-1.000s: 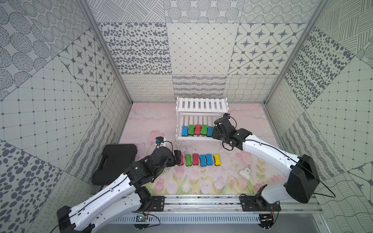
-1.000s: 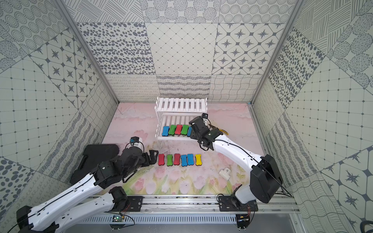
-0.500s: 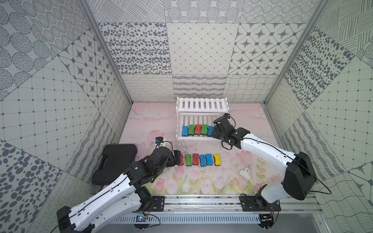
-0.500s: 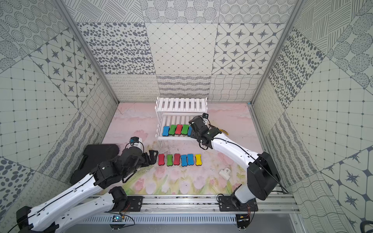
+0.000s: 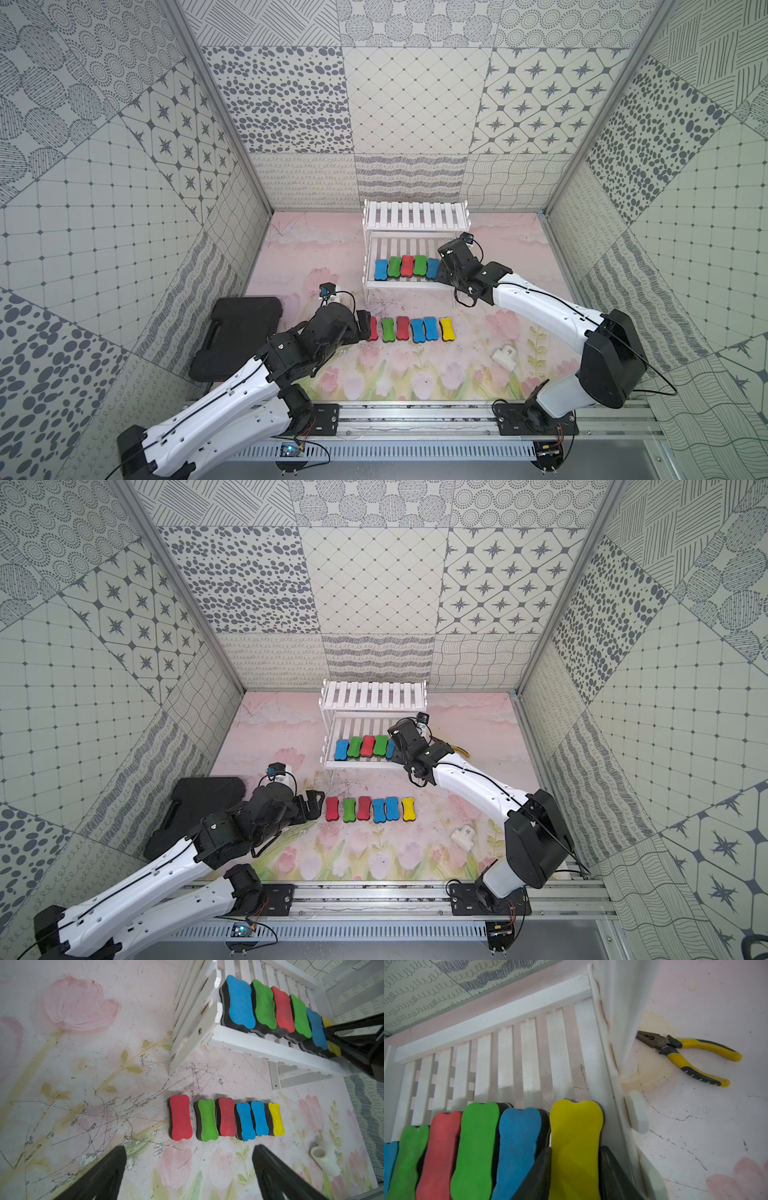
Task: Remove the whiteboard erasers from the shelf
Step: Pick up the whiteboard eraser from the shelf, then place the whiteboard eraser at the center of the board.
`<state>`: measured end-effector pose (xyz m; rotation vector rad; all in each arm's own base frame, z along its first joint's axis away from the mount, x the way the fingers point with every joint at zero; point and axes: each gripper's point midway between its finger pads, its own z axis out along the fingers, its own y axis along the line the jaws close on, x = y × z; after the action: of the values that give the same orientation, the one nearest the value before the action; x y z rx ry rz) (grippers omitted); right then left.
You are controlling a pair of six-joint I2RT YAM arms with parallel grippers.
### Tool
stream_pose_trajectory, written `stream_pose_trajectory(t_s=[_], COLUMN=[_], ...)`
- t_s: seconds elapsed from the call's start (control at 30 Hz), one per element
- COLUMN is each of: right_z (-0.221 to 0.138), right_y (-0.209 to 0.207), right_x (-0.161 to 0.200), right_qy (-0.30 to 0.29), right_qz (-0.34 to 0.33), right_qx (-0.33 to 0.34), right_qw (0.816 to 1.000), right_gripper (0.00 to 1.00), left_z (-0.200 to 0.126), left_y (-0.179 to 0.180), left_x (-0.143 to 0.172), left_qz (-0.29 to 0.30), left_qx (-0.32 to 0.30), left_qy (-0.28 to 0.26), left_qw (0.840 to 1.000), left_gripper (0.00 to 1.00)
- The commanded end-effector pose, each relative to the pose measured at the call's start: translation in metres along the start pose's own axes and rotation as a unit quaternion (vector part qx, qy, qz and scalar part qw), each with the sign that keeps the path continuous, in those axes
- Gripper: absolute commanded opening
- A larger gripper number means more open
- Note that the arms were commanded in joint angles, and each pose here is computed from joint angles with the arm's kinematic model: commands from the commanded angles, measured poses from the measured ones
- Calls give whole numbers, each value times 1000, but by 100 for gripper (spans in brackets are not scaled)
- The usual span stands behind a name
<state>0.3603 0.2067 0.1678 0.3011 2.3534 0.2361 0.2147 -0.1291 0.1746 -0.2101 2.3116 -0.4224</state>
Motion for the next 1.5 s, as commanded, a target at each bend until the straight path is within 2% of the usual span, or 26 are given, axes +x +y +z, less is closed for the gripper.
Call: stream_pose_trajectory(t_s=[0.0, 0.17, 0.27, 0.5, 0.7, 1.0, 1.23, 1.47], right_z=[-12, -46, -64, -97, -105, -82, -67, -59], right_y=[3, 12, 11, -7, -32, -57, -68, -63], right_x=[-14, -27, -19, 35, 108, 213, 233, 228], right_qy=[-21, -50, -45, 2, 57, 151, 168, 155], right_qz=[-8, -23, -36, -47, -49, -57, -68, -78], right_qx=[-15, -79, -115, -181, -165, -142, -111, -96], right_qw=[1000, 995, 992, 982, 983, 977, 977, 980], right_gripper=[35, 32, 32, 32, 34, 33, 33, 36], left_z=[-1, -2, -4, -8, -6, 1, 3, 6], left_y=[6, 5, 5, 7, 5, 3, 3, 2], left_x=[-2, -3, -4, -6, -5, -4, -3, -2], left_qz=[10, 13, 13, 11, 5, 6, 4, 2], left_qx=[-13, -10, -8, -4, 0, -5, -7, -7], left_qy=[-7, -7, -9, -15, -15, -7, -2, 1], left_qw=[1000, 1000, 1000, 1000, 1000, 1000, 1000, 1000], left_gripper=[100, 99, 100, 100, 99, 99, 99, 99])
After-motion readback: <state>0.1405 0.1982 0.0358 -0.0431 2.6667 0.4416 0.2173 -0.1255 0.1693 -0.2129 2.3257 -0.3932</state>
